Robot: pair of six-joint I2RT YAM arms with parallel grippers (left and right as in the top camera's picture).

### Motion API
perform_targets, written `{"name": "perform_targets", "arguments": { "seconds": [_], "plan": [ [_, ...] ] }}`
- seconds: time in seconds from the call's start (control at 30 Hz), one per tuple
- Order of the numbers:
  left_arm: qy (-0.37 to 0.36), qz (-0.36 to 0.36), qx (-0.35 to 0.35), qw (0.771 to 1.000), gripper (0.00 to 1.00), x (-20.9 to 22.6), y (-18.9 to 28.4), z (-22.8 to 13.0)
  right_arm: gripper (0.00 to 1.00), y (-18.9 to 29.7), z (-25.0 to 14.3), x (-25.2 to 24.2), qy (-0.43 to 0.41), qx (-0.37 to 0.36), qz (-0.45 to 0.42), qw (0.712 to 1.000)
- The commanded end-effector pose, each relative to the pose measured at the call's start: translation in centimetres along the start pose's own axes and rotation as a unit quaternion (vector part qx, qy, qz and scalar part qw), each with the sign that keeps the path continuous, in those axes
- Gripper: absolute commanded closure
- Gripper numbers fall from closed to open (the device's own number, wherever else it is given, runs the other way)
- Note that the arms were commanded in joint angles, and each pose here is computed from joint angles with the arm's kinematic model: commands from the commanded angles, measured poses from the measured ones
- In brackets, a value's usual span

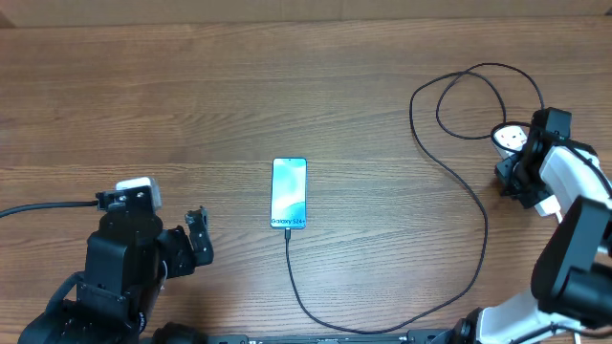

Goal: Plug charger to phone and switch on socket
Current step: 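Lift the right gripper off the switch and pull it back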

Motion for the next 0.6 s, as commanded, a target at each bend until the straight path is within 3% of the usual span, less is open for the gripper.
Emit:
{"name": "perform_targets", "arguments": {
  "seconds": [0.0, 0.2, 0.57],
  "plan": [
    [0.003, 0.011, -0.009, 1.000, 0.00, 0.3, 0.1, 0.2, 0.96, 4.3, 0.0, 2.6, -0.004, -0.025, 0.082, 0.996],
    [0.003, 0.011, -0.009, 1.000, 0.00, 0.3, 0.1, 0.2, 0.96, 8.0, -3.9, 7.7, 0.042, 0.044, 0.221, 0.973],
    [0.026, 0.018, -0.023, 0.999, 0.00, 1.3, 0.6, 0.4, 0.96, 10.9, -8.3, 11.4, 0.172, 0.024, 0.261, 0.950]
  ]
}}
Point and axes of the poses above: each gripper's point midway between its finger pads, its own y axis back along the fingers, its own x axis along the line the jaws close on, z = x × y, the point moved 2 cm from there along y, back along the fingers, and after that the axes turned 4 degrees about y, right-handed, at the moved point
